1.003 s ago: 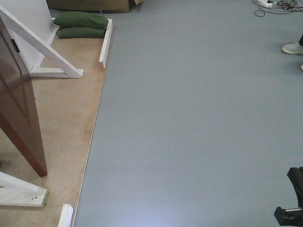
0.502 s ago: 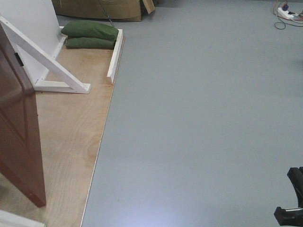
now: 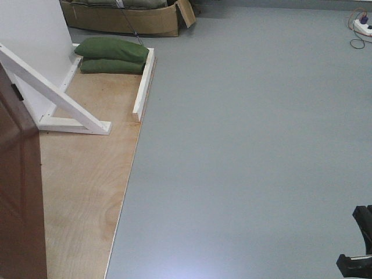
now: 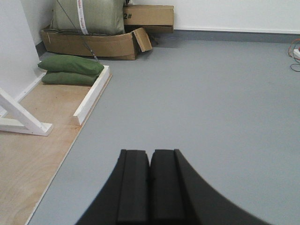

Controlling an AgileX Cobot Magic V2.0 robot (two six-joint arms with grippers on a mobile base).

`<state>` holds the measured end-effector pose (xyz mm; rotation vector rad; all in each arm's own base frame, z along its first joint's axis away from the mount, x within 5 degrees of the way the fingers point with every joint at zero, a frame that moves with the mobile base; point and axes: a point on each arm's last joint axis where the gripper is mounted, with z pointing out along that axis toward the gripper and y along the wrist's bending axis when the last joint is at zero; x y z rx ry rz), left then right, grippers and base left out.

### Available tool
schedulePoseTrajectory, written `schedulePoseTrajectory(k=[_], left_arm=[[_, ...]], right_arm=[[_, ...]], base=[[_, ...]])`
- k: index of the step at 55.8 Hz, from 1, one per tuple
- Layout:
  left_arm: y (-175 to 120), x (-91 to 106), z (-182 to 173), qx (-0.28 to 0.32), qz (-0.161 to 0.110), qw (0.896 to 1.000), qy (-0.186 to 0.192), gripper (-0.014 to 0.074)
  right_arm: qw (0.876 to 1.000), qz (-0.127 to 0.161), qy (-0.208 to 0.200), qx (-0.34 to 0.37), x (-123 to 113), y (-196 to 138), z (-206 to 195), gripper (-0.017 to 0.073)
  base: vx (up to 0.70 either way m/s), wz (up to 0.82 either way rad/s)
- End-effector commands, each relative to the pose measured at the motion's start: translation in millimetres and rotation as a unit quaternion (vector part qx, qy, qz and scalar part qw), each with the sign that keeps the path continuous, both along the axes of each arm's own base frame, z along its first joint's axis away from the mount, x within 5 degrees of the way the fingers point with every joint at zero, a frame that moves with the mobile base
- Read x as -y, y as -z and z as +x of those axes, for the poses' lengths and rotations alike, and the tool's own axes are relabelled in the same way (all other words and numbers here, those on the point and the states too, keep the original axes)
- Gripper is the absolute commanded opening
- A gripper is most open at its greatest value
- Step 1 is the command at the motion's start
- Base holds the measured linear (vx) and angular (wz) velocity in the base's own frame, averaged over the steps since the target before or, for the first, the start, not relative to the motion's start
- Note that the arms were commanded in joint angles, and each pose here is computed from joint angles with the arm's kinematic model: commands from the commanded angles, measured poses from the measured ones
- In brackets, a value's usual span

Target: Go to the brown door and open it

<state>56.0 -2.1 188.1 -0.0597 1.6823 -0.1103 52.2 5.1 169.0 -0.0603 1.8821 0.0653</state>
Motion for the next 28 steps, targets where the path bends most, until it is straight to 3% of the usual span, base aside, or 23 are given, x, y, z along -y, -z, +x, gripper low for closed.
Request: schedulePoseTrajectory(k=[1, 28], left_arm=[[-13.7, 0.5, -1.2, 0.054, -0.007, 0.999, 0.004, -0.0006], [-13.7, 0.5, -1.2, 0.054, -0.007, 0.999, 0.004, -0.0006]], right_arm=[[0.999, -0.003, 0.001, 0.04, 0.4, -5.9, 1.7, 0.0], [0.999, -0.003, 0.001, 0.04, 0.4, -5.9, 1.7, 0.0]], base=[[0.27, 0.0], [0.12, -0.03]])
